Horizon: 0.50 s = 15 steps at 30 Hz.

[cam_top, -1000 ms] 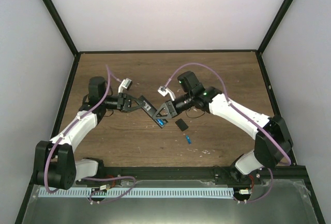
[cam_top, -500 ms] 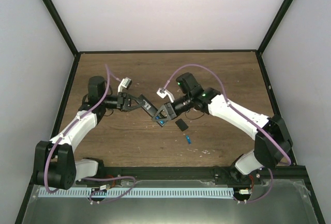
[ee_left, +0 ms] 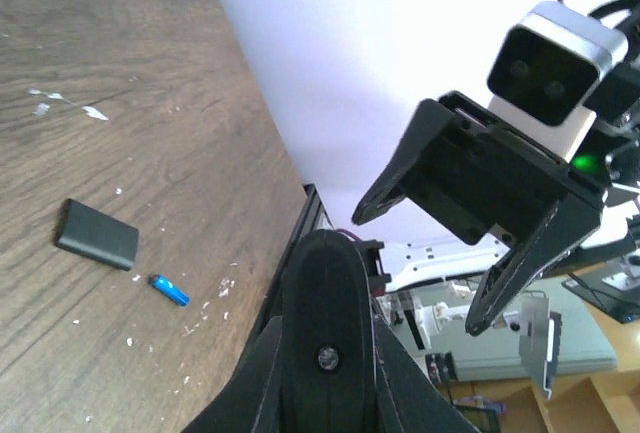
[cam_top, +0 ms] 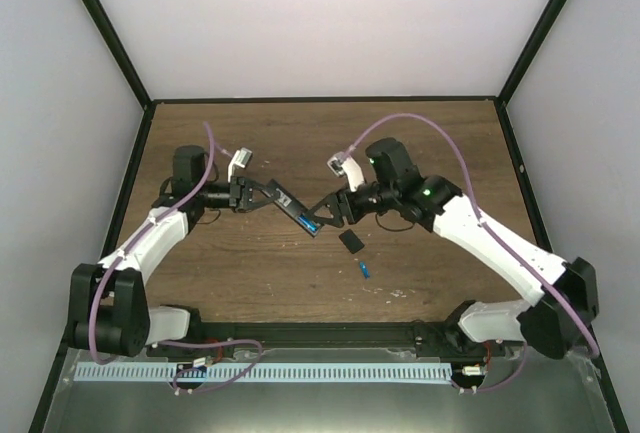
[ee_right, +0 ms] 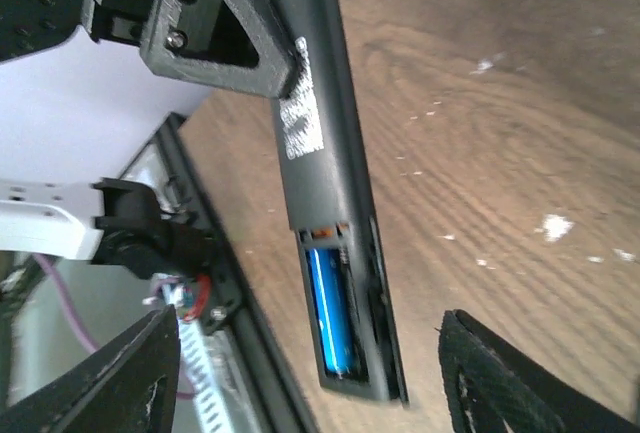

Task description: Load the batteries into the remote control

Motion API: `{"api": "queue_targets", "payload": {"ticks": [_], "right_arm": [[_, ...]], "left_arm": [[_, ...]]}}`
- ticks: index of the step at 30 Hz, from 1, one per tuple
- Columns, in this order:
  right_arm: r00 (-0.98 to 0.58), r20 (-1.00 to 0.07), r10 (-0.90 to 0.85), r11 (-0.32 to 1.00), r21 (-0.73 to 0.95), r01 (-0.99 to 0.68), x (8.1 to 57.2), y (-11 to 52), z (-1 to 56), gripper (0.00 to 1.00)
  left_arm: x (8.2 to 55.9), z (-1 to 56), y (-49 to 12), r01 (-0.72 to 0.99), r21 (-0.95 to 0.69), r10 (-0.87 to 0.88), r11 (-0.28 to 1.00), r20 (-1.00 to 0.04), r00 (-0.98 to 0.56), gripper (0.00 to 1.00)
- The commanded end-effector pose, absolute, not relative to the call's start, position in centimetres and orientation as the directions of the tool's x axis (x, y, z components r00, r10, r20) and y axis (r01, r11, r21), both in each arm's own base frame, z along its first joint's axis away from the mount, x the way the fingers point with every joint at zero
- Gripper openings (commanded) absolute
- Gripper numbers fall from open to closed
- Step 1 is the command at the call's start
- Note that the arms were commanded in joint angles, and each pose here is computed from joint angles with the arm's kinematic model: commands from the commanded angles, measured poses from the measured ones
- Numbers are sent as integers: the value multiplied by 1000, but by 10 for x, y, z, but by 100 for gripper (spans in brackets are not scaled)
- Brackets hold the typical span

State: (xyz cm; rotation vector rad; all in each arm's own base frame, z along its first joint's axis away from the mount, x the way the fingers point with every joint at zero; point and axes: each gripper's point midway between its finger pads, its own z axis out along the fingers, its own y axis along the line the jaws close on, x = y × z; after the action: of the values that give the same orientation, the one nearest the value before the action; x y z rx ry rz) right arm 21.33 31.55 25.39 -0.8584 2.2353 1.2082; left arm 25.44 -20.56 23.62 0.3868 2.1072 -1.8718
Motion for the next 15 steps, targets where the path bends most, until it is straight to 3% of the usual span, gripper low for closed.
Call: {"api": "queue_targets", "payload": {"ticks": [1,7,11,15], "right_arm": [[-732,-618,-286,634,451,-628,228,279,218,63],[-861,-427,-276,857,297,-421,224,224,138,57],[-916,-314,-252,899,274,-341,209,209,104,50],[-931,-267,-250,912,259,-319,200,207,85,49]], "left_arm": [[265,221,-198,383,-907,-37,174,-394,-918,0],[282,195,-180,308,-917,-120,254,-346,-931,0],[290,187,-177,290,-914,-141,284,-339,-930,0],[296,188,-177,301,-906,-139,297,-353,-925,0]]}}
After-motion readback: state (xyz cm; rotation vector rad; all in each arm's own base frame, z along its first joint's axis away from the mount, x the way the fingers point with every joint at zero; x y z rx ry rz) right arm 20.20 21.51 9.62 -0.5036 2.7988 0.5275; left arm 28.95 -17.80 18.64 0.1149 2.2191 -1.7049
